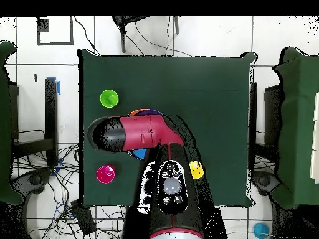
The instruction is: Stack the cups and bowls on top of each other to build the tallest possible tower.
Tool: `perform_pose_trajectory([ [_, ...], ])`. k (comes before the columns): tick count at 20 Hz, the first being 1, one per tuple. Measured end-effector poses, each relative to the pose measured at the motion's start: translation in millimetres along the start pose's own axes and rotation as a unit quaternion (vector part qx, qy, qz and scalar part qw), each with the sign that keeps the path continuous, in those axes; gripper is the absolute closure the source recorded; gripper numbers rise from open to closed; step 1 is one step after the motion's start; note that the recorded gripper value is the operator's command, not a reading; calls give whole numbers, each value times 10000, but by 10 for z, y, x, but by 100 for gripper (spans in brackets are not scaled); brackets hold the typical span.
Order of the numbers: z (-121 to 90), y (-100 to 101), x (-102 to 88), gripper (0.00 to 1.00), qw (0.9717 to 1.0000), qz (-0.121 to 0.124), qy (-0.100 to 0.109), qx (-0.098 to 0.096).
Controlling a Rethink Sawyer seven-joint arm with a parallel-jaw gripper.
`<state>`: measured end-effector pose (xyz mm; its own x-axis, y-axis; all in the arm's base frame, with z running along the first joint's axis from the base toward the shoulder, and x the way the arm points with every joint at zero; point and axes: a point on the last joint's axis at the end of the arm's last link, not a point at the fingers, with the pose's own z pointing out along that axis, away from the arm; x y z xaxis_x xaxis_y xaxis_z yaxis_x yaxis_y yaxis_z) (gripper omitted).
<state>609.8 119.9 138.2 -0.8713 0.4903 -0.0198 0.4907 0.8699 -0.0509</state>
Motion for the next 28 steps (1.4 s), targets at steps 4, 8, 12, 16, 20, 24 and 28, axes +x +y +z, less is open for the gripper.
perform_pose_trajectory([
  [4, 28, -46, -1, 100, 10000, 33, -23, -24],
  [8, 35, -73, -21, 100, 9999, 61, -68, -56],
  [12, 43, -94, -21, 100, 9999, 76, -62, -54],
  [16, 53, -105, -3, 100, 10000, 76, -41, -44],
  [20, 59, -111, 8, 100, 10000, 76, -28, -38],
  [24, 65, -117, 22, 100, 10000, 75, -16, -32],
  [28, 69, -119, 29, 0, 10000, 74, -23, -39],
])
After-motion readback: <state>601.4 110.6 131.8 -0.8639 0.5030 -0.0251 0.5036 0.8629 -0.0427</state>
